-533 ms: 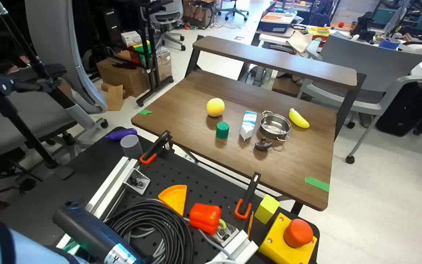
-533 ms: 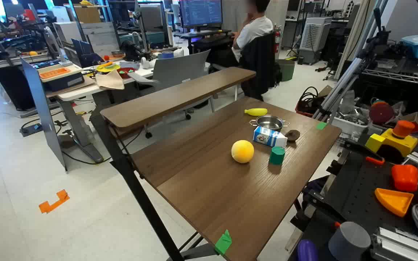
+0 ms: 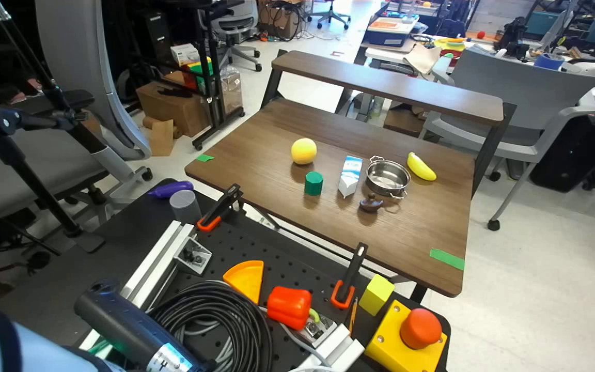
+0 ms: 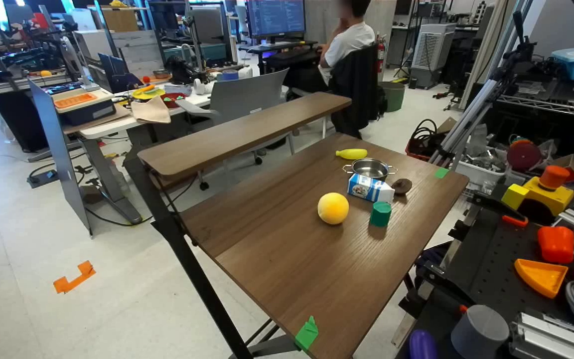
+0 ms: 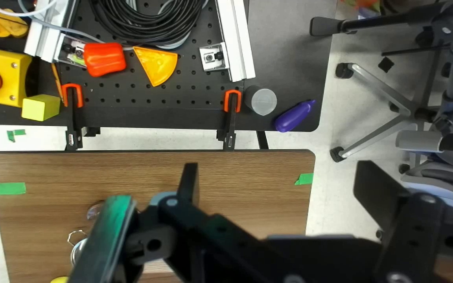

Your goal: Pick up the small bottle from the table and move it forward.

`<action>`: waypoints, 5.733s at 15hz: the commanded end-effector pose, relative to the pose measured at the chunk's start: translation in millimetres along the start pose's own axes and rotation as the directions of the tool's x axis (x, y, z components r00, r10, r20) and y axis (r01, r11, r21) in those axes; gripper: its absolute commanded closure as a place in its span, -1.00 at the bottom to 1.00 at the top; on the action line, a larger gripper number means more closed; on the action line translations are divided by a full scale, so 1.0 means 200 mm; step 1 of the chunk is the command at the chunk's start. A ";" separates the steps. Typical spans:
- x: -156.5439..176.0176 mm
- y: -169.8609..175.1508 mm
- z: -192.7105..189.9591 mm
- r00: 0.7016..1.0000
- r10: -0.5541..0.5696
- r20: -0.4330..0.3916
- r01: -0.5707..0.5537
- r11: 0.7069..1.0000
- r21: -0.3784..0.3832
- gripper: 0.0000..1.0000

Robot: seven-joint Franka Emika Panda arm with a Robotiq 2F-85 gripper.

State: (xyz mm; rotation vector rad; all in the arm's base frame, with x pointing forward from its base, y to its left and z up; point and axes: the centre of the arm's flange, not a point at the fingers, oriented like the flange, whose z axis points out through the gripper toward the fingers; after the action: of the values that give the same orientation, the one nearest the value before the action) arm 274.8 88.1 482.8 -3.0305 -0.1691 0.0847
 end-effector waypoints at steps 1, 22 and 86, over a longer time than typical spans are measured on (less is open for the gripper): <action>0.10 0.05 0.06 0.999 0.043 0.023 -0.044 0.999 0.022 -1.00; 1.04 1.28 1.25 0.478 0.869 0.129 -0.866 0.443 0.230 -1.00; 1.10 1.01 0.99 0.519 0.855 0.015 -0.850 0.514 0.113 0.67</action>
State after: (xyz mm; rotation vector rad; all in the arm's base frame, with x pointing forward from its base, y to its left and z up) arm 510.7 -76.2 207.8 -2.6504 1.4023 0.1035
